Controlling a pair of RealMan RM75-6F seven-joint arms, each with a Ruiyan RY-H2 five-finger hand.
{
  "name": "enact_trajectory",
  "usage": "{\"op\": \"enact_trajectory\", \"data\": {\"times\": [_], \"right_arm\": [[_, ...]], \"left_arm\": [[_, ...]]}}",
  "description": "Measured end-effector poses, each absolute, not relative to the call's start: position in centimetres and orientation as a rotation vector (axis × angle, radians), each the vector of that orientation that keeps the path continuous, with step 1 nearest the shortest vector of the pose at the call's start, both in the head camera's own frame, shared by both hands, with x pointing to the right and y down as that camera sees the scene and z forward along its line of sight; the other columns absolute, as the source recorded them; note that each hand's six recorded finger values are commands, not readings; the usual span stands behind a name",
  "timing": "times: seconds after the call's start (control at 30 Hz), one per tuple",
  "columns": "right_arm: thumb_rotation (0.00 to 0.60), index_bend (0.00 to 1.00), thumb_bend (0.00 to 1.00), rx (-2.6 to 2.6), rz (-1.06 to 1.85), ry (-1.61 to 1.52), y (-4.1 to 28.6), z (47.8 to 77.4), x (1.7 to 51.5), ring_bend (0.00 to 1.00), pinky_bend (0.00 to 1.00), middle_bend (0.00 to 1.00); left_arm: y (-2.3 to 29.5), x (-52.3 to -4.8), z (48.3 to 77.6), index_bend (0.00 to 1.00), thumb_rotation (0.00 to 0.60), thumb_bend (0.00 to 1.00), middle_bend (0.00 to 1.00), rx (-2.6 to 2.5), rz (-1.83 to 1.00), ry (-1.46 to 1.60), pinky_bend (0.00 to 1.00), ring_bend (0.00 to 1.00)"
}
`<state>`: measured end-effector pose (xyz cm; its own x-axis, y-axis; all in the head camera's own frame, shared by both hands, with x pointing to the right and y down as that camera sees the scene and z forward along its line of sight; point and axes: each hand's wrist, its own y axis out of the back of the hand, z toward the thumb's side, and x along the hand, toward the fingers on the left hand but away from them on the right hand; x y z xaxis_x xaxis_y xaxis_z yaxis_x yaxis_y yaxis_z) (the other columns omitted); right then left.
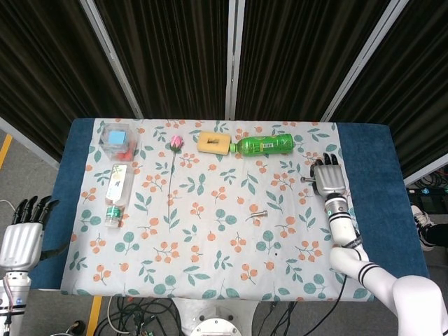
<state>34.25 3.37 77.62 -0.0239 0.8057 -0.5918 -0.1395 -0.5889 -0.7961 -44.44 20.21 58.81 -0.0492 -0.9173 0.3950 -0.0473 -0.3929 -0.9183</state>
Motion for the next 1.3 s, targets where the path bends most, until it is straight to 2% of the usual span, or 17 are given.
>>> {"op": "enact_trajectory", "data": {"times": [0.57, 0.9, 1.3], "right_arm": [[0.6, 0.52, 0.32, -1.537, 1.71, -0.72, 3.2, 77.7, 34.4, 0.05, 0.0, 0.24], [0.6, 0.56, 0.38, -1.498, 1.68, -0.719, 2.8, 77.0, 34.1, 0.05, 0.0, 0.25], [0.6, 0.57, 0.38, -1.26, 1.588, -0.452, 1.8, 74.9, 32.4, 0.05, 0.0, 0.26]], "left_arm": [[20.4, -44.6, 59.0, 0.15, 0.6, 0.0, 0.09, -1.508, -1.54, 1.06, 0.0, 0.0], [20.4, -44.7, 59.1, 0.15, 0.6, 0.0, 0.09, -1.509, -1.543, 1.062, 0.0, 0.0], [20.9, -45.0, 59.3, 0.15, 0.6, 0.0, 0.09, -1.515, -1.545, 1.073, 0.0, 0.0]]}}
